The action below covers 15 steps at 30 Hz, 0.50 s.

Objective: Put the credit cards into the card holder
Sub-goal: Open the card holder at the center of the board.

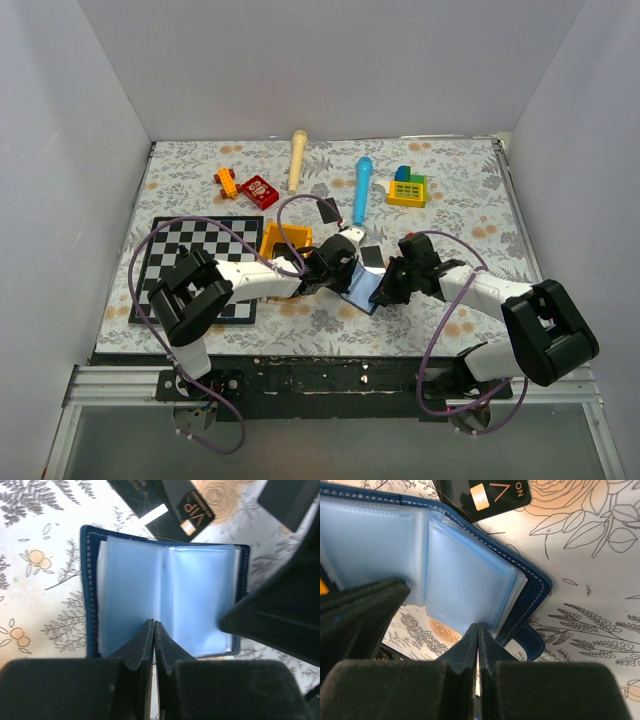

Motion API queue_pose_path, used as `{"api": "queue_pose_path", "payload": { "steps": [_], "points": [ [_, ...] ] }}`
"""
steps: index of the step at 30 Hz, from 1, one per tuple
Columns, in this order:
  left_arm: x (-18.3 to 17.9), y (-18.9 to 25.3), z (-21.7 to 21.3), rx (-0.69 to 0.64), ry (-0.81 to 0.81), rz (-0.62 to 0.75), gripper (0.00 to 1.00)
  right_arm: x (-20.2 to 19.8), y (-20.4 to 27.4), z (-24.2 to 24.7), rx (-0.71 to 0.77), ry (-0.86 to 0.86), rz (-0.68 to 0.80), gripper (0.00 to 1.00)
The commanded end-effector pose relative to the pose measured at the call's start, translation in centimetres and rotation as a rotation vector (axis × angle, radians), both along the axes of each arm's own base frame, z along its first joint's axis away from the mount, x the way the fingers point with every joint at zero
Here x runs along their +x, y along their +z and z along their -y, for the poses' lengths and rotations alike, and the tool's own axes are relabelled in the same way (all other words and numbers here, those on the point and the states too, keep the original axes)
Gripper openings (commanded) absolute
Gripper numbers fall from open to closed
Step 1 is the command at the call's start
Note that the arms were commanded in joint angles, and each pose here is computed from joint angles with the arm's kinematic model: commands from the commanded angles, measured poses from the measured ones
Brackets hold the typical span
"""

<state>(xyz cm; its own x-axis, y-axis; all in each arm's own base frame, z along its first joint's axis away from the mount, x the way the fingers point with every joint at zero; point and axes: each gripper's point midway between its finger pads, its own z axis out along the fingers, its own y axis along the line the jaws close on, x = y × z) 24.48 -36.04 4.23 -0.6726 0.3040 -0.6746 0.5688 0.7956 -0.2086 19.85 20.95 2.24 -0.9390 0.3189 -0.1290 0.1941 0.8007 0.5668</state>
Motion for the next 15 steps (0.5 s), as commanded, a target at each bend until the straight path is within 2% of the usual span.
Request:
{"api": "queue_pose_path", "payload": {
  "steps": [1, 8, 15],
  "points": [
    [1.5, -0.8, -1.1, 0.046, 0.034, 0.032, 0.00, -1.5, -1.8, 2.4, -0.129, -0.014, -0.050, 0.06],
    [0.5, -2.6, -1.1, 0.049, 0.017, -0.018, 0.00, -1.1, -0.1, 2.6, -0.137, -0.014, -0.014, 0.06],
    [0.4, -2.2, -1.0, 0.028, 0.024, -0.020, 0.00, 1.3, 5.7, 1.0, -0.037, 0.007, 0.149, 0.06]
  ]
}}
